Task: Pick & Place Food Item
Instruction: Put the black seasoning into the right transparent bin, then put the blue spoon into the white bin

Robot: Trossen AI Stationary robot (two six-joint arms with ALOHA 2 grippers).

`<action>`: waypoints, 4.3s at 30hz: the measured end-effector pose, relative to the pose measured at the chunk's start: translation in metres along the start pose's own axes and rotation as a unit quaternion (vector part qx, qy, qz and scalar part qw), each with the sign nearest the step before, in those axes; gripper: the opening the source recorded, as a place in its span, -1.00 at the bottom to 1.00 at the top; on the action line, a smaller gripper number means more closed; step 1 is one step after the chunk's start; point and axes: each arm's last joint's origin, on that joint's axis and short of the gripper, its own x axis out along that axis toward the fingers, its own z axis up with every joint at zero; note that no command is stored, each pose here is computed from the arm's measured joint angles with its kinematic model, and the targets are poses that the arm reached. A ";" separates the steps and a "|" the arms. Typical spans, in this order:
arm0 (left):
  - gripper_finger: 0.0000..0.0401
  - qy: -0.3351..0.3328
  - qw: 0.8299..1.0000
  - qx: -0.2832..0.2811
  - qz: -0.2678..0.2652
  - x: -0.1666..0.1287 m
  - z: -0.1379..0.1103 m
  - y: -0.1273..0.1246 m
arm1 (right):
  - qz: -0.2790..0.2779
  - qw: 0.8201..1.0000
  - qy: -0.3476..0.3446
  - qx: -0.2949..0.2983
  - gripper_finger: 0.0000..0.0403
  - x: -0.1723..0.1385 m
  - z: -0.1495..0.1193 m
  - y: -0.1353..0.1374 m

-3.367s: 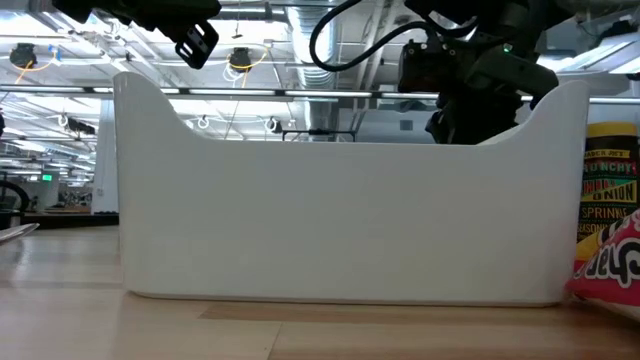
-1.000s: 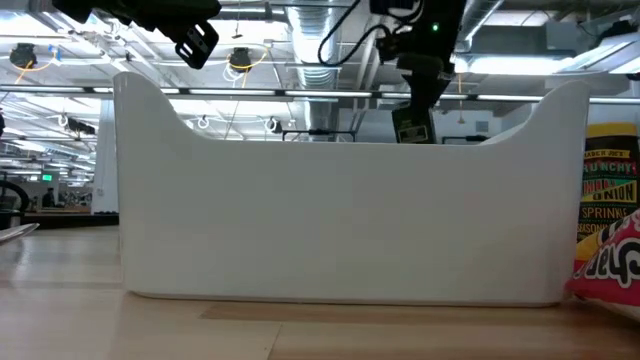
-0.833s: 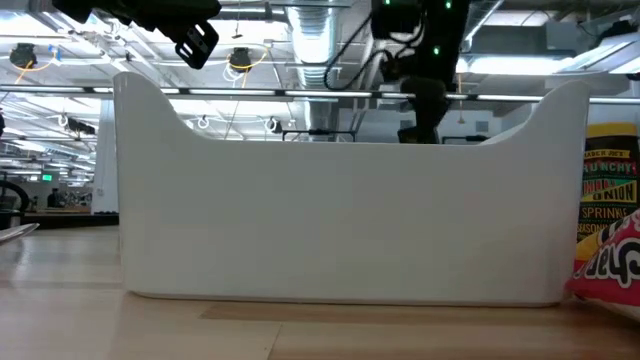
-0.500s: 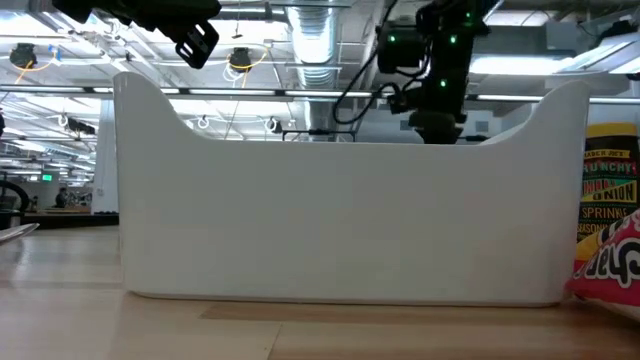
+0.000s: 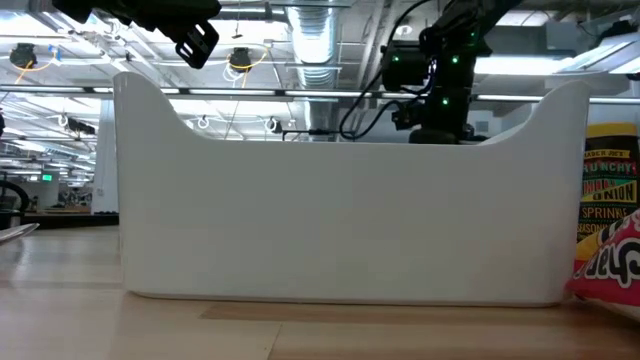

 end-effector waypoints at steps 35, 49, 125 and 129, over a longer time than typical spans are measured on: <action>-1.00 0.000 1.000 0.000 0.000 0.000 0.000 0.000 | 0.027 0.996 -0.001 0.081 -0.18 -0.001 0.000 0.005; -1.00 0.000 1.000 0.000 0.000 0.000 0.000 0.000 | 0.021 0.997 0.008 0.079 0.21 0.000 -0.001 0.002; -1.00 -0.039 0.998 0.006 0.054 0.000 0.007 0.003 | 0.089 0.993 -0.061 -0.051 -0.99 -0.168 -0.108 0.158; -1.00 -0.025 0.998 0.003 0.054 0.000 0.004 0.003 | 0.096 0.992 -0.060 -0.050 -0.98 -0.170 -0.114 0.161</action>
